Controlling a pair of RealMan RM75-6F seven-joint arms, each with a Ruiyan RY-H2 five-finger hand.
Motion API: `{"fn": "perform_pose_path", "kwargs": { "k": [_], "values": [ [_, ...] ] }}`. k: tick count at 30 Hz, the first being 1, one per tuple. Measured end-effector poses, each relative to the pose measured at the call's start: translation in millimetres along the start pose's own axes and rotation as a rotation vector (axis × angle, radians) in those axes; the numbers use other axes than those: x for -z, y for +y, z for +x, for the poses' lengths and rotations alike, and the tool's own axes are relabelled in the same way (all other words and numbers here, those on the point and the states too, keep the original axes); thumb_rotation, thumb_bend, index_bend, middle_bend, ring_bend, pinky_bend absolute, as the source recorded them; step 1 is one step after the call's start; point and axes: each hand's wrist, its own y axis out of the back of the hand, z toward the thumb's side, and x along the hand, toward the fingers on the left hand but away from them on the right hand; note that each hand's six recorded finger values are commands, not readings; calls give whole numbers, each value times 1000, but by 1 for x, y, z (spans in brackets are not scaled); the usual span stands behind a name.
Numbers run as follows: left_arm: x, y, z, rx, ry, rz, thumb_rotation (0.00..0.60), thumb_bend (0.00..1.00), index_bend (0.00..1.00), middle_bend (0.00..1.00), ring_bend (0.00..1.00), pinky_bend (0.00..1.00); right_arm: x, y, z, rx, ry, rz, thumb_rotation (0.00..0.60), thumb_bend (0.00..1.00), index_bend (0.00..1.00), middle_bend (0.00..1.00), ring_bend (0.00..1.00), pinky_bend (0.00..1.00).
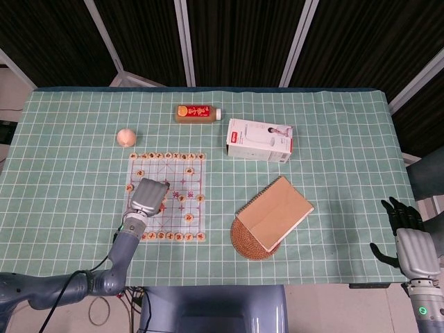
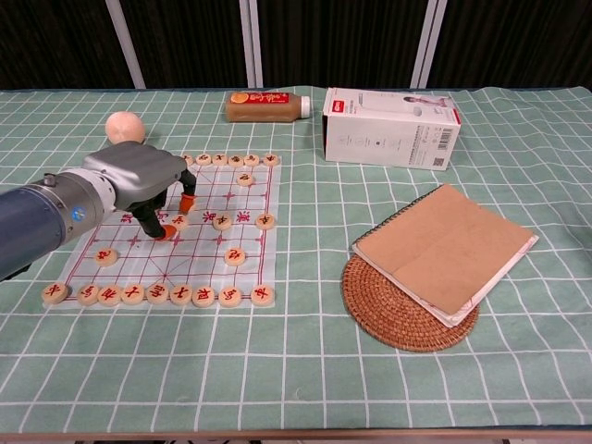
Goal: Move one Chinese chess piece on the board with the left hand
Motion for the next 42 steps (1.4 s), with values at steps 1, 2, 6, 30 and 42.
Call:
{"fn": "perform_pose_path", "kwargs": {
  "k": [1, 2, 6, 30, 42],
  "values": [
    [0, -1, 0, 2, 2, 1, 600, 279, 458, 1000, 998, 977, 0, 0, 0, 1, 0, 0, 600, 344, 0, 0, 0, 0],
    [1, -1, 0, 3, 2, 1, 600, 279, 458, 1000, 998, 977, 0, 0, 0, 1, 1, 0, 600, 344, 0, 0, 0, 0],
    [1, -2, 0, 4, 3, 4, 600, 280, 458, 1000, 998, 977, 0, 0, 0, 0, 0, 0, 600, 344, 0, 0, 0, 0],
    [-3, -4, 1, 4, 0, 6, 600, 364, 492, 1000, 999, 977, 0, 1, 0, 3, -2, -8, 600, 345, 0, 0, 0, 0],
    [-7, 21, -1, -63, -16, -36, 600, 364, 491, 1000, 998, 977, 0, 1, 0, 2, -4, -9, 600, 344, 0, 0, 0, 0]
  ]
}}
